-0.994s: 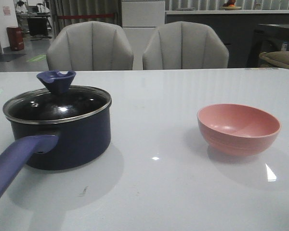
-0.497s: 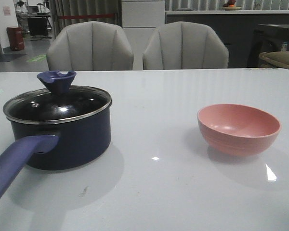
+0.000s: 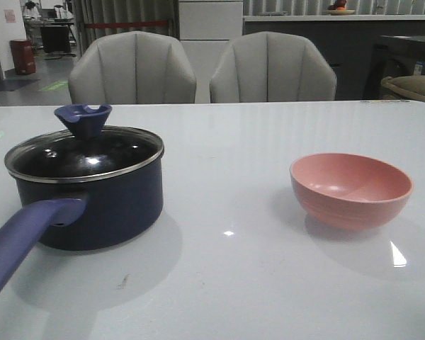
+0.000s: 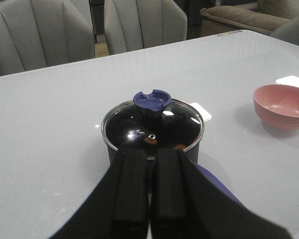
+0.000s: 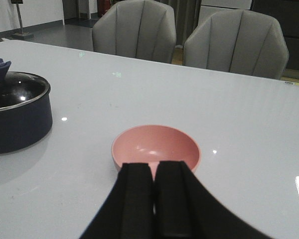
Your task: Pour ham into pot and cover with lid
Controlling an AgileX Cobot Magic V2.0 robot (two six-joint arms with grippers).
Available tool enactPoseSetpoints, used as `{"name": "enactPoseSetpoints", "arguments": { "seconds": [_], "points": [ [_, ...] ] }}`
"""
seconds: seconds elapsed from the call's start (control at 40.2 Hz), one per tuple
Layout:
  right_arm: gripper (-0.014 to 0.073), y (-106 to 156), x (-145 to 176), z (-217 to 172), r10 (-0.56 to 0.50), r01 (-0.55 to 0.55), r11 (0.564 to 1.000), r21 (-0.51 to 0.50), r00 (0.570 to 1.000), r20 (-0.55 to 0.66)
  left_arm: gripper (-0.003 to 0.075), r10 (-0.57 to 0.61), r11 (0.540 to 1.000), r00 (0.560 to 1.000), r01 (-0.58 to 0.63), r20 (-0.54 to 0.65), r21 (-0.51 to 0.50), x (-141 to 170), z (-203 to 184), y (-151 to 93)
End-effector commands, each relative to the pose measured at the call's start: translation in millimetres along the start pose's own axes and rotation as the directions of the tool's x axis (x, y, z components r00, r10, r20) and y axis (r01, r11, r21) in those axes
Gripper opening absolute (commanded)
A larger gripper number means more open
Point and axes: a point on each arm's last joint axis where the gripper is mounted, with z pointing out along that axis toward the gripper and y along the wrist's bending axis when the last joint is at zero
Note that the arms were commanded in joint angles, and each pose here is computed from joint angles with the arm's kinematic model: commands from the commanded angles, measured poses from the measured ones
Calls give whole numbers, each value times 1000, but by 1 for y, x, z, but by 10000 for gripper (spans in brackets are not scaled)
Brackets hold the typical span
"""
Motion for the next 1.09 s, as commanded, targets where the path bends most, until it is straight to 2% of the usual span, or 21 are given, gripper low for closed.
{"name": "enactPoseSetpoints", "arguments": {
  "seconds": [0.0,0.224,0.323,0.398,0.572,0.721,0.796,1.069],
  "points": [
    [150,-2,-16,-1,-4,1,1000,27,995,98,113,-9,1000,995,8,95,9,-14,-2,0],
    [150,-2,-16,-1,-4,1,1000,27,995,98,113,-9,1000,996,8,91,9,-12,-1,0],
    [150,-2,-16,-1,-4,1,1000,27,995,98,113,-4,1000,992,7,129,-20,-9,4,1],
    [150,-2,-16,-1,-4,1,1000,27,995,98,113,5,996,984,10,179,-87,-2,9,5],
    [150,-2,-16,-1,-4,1,1000,27,995,98,113,39,963,966,32,256,-268,37,20,14],
    [150,-2,-16,-1,-4,1,1000,27,995,98,113,69,934,948,48,311,-354,62,22,18],
    [149,-2,-16,-1,-4,1,1000,26,995,97,113,68,929,946,55,316,-365,71,26,20],
    [149,-2,-16,-1,-4,1,1000,27,995,96,113,65,938,951,45,302,-344,72,27,18]
  ]
}}
